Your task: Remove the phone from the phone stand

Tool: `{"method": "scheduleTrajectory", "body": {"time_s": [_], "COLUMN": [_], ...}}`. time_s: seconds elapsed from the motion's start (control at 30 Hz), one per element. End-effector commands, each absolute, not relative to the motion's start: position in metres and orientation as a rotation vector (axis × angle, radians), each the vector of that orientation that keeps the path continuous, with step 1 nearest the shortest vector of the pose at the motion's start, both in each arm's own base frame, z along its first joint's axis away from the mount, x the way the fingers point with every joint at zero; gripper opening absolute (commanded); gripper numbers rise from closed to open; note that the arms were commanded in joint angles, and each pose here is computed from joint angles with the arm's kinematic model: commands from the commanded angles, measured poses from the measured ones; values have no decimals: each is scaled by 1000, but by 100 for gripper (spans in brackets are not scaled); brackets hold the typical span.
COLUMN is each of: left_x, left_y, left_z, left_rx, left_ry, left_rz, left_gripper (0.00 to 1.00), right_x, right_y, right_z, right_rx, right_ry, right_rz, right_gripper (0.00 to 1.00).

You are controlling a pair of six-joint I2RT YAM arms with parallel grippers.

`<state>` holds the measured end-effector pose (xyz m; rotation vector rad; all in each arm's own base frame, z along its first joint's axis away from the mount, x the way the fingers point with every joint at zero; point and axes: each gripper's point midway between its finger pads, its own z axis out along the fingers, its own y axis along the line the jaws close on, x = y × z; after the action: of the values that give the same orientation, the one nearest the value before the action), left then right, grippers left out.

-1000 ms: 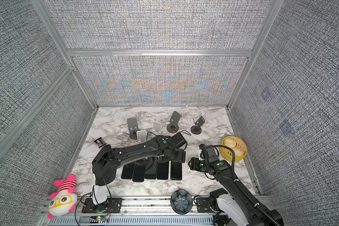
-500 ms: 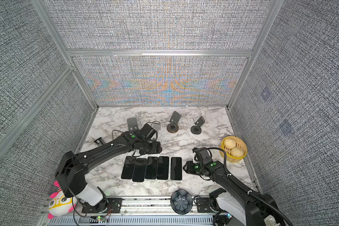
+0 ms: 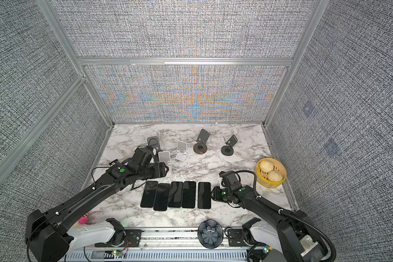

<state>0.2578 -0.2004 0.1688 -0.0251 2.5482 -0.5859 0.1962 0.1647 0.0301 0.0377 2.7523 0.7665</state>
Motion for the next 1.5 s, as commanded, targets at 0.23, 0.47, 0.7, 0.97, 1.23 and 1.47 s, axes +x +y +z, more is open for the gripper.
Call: {"method": "scheduleTrajectory", "body": {"time_s": [0.23, 0.47, 0.7, 0.97, 1.23, 1.47], "left_x": [265, 266, 267, 267, 272, 281], "left_y": [-195, -201, -202, -202, -195, -189], "left_z": [160, 145, 143, 145, 150, 166], "left_rx": [-56, -73, -83, -73, -91, -95], "left_ry": [2514, 2537, 2539, 2535, 2515, 2456], "left_rz": [-626, -658, -673, -686, -698, -762], "left_gripper": [79, 78, 78, 78, 78, 80], "right_x": [205, 205, 205, 206, 211, 224], "right_y": [177, 184, 190, 191, 175, 152], "right_z": [27, 26, 24, 30, 51, 83], "right_rx": [26, 19, 13, 4, -33, -69], "right_ry": [2743, 2739, 2736, 2725, 2714, 2650], "right_rz": [777, 786, 813, 803, 664, 532], "right_gripper": [33, 33, 33, 33, 35, 41]}}
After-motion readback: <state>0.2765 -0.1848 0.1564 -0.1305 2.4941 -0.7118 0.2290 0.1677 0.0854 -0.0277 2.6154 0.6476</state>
